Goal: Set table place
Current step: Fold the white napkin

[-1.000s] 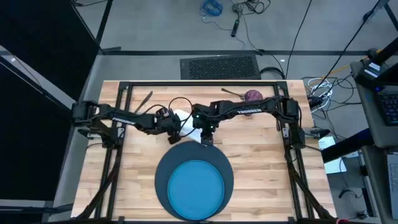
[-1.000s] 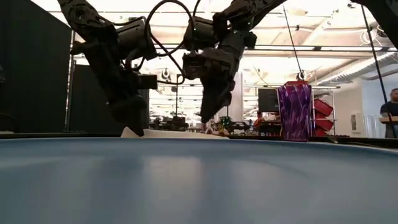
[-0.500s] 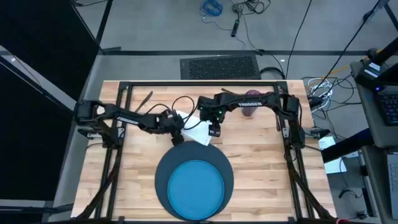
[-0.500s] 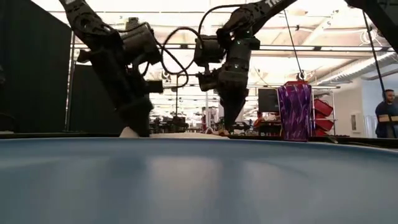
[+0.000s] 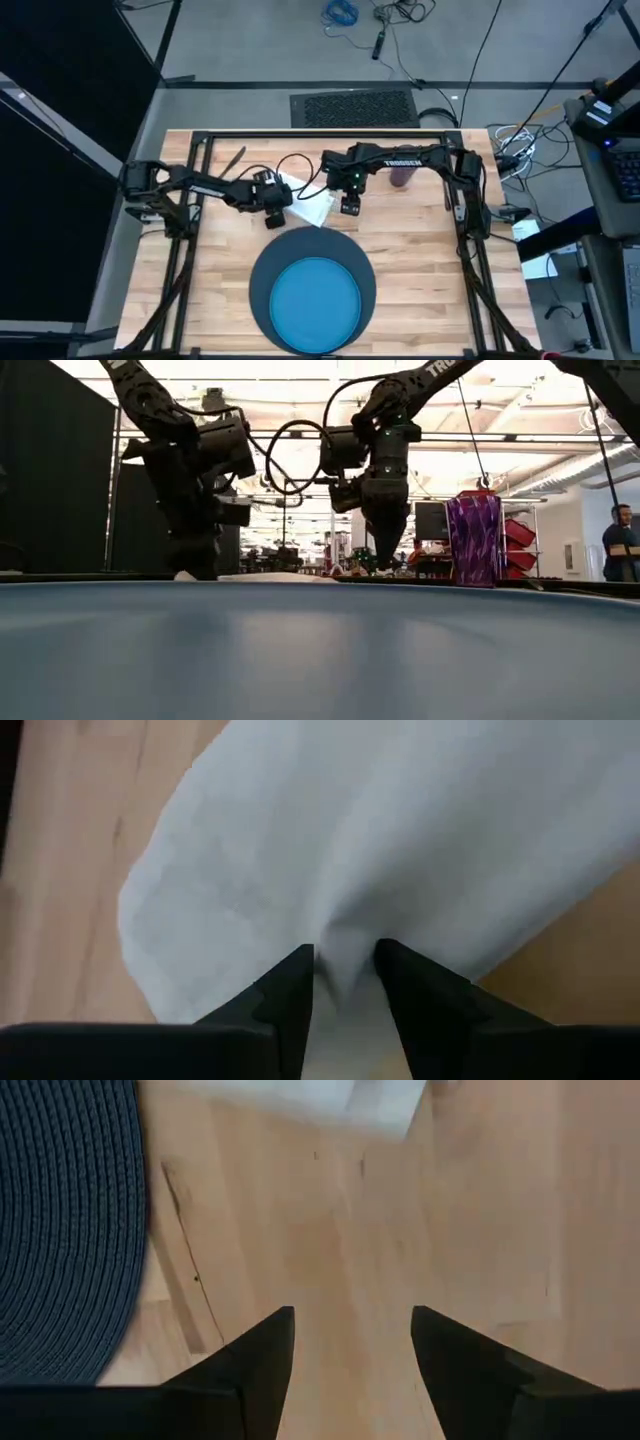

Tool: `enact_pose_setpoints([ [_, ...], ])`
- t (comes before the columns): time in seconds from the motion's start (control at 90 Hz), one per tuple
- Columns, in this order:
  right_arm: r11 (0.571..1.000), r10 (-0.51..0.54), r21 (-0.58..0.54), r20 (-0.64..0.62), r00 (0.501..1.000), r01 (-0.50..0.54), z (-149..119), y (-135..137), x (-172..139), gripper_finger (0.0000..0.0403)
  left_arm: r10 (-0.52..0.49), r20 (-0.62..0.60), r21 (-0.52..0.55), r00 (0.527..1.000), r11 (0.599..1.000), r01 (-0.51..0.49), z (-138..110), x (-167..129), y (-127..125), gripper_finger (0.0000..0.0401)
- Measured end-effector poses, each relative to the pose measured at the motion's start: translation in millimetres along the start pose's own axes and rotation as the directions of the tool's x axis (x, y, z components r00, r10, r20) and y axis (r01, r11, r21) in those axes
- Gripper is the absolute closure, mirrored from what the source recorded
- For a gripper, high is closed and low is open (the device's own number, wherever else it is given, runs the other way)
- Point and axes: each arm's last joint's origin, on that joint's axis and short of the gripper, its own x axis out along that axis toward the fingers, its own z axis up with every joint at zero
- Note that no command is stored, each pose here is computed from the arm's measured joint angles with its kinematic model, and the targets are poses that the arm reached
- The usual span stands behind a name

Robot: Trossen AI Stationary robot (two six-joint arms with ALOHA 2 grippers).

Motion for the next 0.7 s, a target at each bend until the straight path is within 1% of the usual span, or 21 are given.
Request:
enact_pose_setpoints([
  [0.156,1.000,0.001,-0.004,0.002,1.000,-0.001,0,0,0,0.0215,0.009,-0.104,0.043,0.995,0.999,-0.005,-11,-4,4,0.0287],
  [0.3,1.000,-0.002,-0.013,0.015,1.000,0.002,1,-2,0,0.0215,-0.046,-0.117,0.139,0.992,0.988,0.062,-17,-16,-6,0.0288],
  [0.367,1.000,-0.003,-0.015,0.024,1.000,0.003,2,-3,0,0.0215,-0.078,-0.091,0.165,0.993,0.982,0.092,-18,-23,-11,0.0287],
  [0.444,1.000,-0.003,-0.016,0.029,1.000,0.003,2,-3,-1,0.0215,-0.091,-0.050,0.175,0.995,0.980,0.099,-17,-32,-14,0.0287],
  [0.522,1.000,-0.003,-0.017,0.029,1.000,0.003,2,-2,-1,0.0215,-0.125,-0.012,0.187,0.992,0.974,0.125,-18,-41,-17,0.0287],
  [0.611,1.000,-0.002,-0.018,0.029,1.000,0.003,2,-2,-1,0.0215,-0.158,0.053,0.192,0.986,0.971,0.146,-17,-55,-20,0.0287],
  [0.656,1.000,-0.003,-0.021,0.028,1.000,0.003,2,-2,0,0.0215,-0.158,0.094,0.177,0.983,0.974,0.139,-16,-61,-21,0.0287],
  [0.7,1.000,-0.003,-0.025,0.028,1.000,0.003,2,-2,0,0.0215,-0.118,0.143,0.136,0.983,0.986,0.099,-14,-67,-20,0.0287],
])
